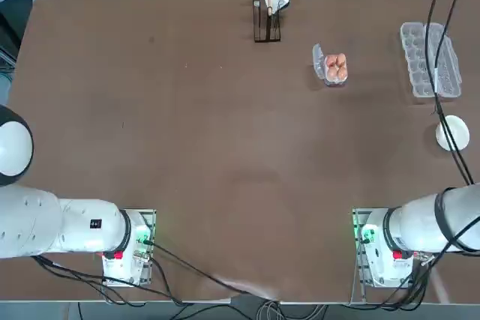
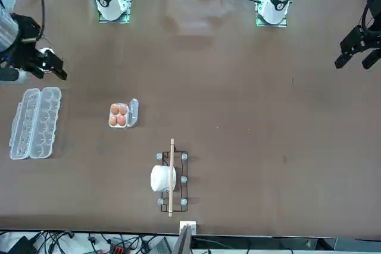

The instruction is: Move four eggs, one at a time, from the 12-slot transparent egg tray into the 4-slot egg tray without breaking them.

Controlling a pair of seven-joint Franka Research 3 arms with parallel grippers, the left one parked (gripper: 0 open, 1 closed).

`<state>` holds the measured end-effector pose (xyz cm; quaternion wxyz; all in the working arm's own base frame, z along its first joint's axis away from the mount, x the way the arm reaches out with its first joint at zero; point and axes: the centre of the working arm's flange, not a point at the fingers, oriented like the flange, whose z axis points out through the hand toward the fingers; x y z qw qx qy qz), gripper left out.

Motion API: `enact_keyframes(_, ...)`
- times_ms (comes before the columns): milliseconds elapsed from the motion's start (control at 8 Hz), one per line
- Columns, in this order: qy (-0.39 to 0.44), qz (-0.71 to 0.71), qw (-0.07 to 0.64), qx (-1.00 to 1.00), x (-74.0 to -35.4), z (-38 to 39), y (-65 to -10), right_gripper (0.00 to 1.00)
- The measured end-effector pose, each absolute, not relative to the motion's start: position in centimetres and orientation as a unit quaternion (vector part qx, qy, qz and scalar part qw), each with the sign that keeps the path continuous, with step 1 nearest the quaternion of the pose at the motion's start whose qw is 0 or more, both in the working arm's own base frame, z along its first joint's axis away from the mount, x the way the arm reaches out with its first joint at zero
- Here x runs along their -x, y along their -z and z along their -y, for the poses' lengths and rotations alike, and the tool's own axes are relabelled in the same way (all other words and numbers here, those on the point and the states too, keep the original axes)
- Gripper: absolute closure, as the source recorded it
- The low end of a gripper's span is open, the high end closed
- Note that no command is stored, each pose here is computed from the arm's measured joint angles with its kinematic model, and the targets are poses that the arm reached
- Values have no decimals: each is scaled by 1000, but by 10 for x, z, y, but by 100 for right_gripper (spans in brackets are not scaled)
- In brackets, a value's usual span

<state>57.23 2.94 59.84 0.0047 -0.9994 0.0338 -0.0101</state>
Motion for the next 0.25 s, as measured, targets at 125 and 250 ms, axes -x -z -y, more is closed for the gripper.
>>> enact_keyframes(125,11,-35,6,999,-574,-29,-597,0)
enact_keyframes(250,11,-34,7,999,-574,-30,-596,0)
